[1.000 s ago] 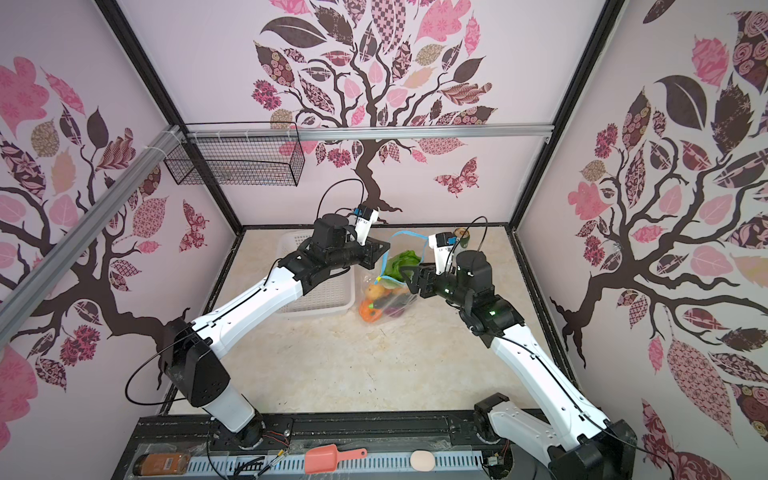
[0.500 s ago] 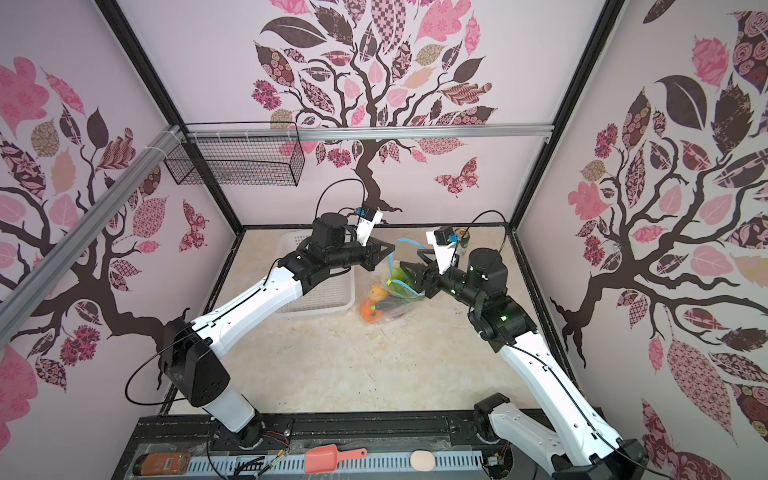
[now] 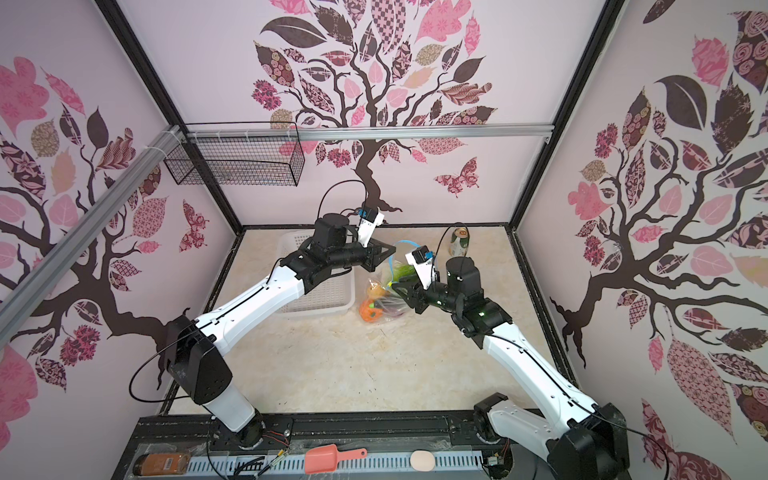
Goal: Place the food in the zip-top bag and seal the zipper
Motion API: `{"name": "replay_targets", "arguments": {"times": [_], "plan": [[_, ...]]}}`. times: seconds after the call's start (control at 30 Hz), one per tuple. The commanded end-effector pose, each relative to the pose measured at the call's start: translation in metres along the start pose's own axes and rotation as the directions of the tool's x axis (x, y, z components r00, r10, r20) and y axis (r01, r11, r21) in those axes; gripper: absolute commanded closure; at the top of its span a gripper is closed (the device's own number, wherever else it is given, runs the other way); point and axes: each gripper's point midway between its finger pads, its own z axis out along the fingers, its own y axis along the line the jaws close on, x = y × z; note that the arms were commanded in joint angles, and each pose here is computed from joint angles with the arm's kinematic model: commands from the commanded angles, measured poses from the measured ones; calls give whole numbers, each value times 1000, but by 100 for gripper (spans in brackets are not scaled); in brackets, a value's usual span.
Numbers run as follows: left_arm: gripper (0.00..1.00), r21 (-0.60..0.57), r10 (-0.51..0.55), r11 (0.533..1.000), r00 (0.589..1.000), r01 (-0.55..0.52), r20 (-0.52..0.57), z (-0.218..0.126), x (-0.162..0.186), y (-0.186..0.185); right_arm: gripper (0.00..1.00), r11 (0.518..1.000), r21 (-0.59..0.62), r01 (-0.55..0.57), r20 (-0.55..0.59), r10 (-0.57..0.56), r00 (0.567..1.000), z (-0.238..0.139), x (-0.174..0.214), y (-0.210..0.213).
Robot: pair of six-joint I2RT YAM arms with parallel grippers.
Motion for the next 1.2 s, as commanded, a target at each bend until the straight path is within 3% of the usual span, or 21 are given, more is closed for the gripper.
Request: {"name": "replay_targets", "arguments": {"times": [0.0, 0.17, 0.23, 0.27, 0.37, 0.43, 0.63, 0.73, 0.93, 1.17], "plan": [[100, 14, 23, 1000, 1000, -24, 12, 2, -6, -1, 76, 1000, -16, 14, 13, -13, 1000, 3, -7, 4], [100, 21, 19, 1000, 1000, -19, 11, 2, -6, -1, 100, 1000, -17, 9, 31, -8, 999, 3, -10, 4], [100, 21, 15, 1000, 1000, -15, 11, 1, -7, -2, 100, 1000, -22, 4, 38, -4, 999, 4, -10, 5], [91, 16, 10, 1000, 1000, -10, 10, 1, -7, 0, 100, 1000, -23, -1, 46, 2, 999, 5, -12, 5], [33, -11, -32, 999, 999, 32, 25, -6, -11, 8, 100, 999, -27, -18, 78, 20, 997, 6, -18, 4], [24, -16, -67, 998, 996, 68, 52, -16, -15, 15, 100, 999, -32, -33, 114, 36, 993, 6, -26, 4], [24, 50, -147, 989, 969, 139, 199, -59, -34, 31, 100, 997, -25, -68, 202, 71, 977, 7, -56, 0], [35, 83, -114, 992, 961, 95, 251, -74, -39, 29, 100, 994, -28, -109, 198, 113, 974, 14, -66, -3], [51, 180, -19, 983, 961, -33, 276, -83, -30, 6, 100, 983, -35, -178, 171, 181, 968, 31, -76, -12], [61, 265, 3, 962, 973, -65, 229, -68, -20, 1, 100, 982, -51, -181, 163, 187, 969, 37, -79, -13]]}}
